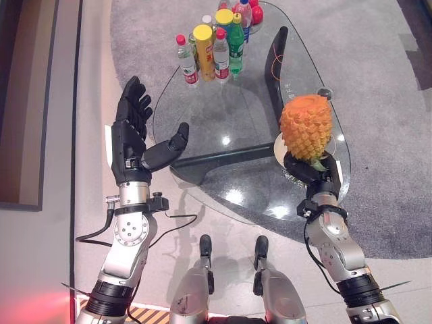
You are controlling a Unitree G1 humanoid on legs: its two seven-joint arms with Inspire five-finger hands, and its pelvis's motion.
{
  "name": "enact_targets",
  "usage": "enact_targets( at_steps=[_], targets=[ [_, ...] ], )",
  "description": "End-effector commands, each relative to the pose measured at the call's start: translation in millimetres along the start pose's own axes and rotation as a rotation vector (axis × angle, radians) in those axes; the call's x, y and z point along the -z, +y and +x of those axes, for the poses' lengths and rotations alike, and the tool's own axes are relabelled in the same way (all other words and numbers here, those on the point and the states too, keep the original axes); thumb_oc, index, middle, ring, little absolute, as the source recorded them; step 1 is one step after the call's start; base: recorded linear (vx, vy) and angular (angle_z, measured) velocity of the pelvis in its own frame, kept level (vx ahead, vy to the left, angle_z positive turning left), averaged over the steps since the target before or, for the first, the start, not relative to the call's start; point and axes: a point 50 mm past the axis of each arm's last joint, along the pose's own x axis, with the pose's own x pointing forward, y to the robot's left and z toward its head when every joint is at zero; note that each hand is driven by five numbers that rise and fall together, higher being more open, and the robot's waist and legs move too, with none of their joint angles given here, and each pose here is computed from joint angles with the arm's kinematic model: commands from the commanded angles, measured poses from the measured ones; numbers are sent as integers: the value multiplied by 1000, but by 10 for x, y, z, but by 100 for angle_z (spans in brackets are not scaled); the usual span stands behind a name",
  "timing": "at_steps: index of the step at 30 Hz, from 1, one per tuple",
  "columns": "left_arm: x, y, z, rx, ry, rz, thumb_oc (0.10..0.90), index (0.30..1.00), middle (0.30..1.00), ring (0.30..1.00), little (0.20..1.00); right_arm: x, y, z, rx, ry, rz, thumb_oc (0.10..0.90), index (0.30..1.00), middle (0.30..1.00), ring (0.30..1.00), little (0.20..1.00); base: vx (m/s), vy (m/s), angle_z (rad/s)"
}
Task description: Pick up the fruit to the plate
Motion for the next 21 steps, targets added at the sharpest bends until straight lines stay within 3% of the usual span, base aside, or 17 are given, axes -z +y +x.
enact_targets(
  at_steps=[1, 6, 7, 10, 12, 17, 21],
  targets=[
    [-126, 89, 63, -6, -82, -1, 800, 900, 900, 900, 900, -614, -56, 100, 38, -345, -62, 100, 300, 300, 300, 200, 0, 0, 0],
    [-39, 139, 47, -17, -30, 13, 800, 900, 900, 900, 900, -633, -133, 151, 93, -375, -264, 100, 300, 300, 300, 200, 0, 0, 0],
    [2, 157, 45, -21, -1, 16, 800, 900, 900, 900, 900, -637, -177, 187, 130, -389, -408, 100, 300, 300, 300, 200, 0, 0, 0],
    [63, 161, 46, -18, 37, 29, 800, 900, 900, 900, 900, -653, -236, 243, 173, -395, -537, 100, 300, 300, 300, 200, 0, 0, 0],
    [189, 204, 29, -17, 129, 56, 800, 900, 900, 900, 900, -719, -403, 345, 260, -398, -754, 100, 300, 300, 300, 200, -35, -46, 1],
    [330, 248, -13, -18, 230, 70, 800, 900, 900, 900, 900, -803, -500, 423, 309, -393, -856, 100, 300, 300, 300, 200, -16, -19, 0],
    [644, 376, -205, -44, 425, 129, 800, 900, 900, 900, 900, -947, -639, 535, 374, -382, -1012, 100, 300, 300, 300, 200, -55, -64, 1]
  ],
)
